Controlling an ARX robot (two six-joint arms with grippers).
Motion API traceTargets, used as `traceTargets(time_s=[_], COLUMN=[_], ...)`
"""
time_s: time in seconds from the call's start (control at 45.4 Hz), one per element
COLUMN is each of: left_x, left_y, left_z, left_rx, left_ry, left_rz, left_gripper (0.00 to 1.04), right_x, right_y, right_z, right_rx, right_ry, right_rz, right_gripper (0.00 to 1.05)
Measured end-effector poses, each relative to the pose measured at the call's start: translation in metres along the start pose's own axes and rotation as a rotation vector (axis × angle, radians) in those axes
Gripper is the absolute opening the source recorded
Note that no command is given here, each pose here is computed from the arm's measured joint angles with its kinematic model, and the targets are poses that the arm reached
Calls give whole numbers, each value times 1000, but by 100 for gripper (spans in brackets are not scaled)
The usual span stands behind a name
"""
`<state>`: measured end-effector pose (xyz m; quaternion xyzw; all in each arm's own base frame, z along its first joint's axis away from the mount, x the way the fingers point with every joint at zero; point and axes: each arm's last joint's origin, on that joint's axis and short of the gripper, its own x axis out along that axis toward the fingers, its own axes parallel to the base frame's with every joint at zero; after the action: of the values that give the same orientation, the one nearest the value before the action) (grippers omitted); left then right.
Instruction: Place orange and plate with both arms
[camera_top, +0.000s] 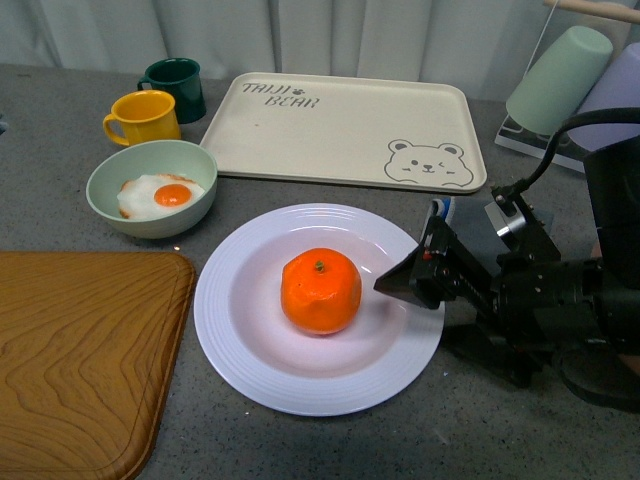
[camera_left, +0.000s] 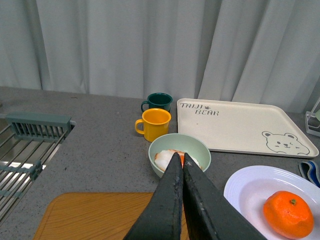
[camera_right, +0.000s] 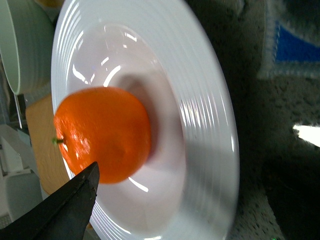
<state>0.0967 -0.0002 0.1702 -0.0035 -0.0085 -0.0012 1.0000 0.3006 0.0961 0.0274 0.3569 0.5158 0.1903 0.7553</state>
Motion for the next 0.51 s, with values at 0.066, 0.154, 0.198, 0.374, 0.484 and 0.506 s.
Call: traceTargets(time_s=[0.066, 0.154, 0.198, 0.374, 0.484, 0.506], left_x=[0, 0, 0, 0, 0, 0], left_y=[0, 0, 0, 0, 0, 0], left_z=[0, 0, 0, 0, 0, 0], left_rx=[0, 0, 0, 0, 0, 0], left_ry=[0, 0, 0, 0, 0, 0], left_rz=[0, 0, 0, 0, 0, 0], left_gripper=[4, 4, 4, 4, 4, 4], right_x=[4, 8, 11, 21, 25, 26], right_y=[1, 2, 2, 1, -1, -2], right_z=[5, 9, 11, 17, 17, 17], right_rx=[33, 74, 93, 160, 206, 212], right_ry=[-11, -13, -11, -11, -7, -5], right_rz=[21, 37, 47, 49, 13, 8], right_gripper=[95, 95, 95, 77, 57, 53])
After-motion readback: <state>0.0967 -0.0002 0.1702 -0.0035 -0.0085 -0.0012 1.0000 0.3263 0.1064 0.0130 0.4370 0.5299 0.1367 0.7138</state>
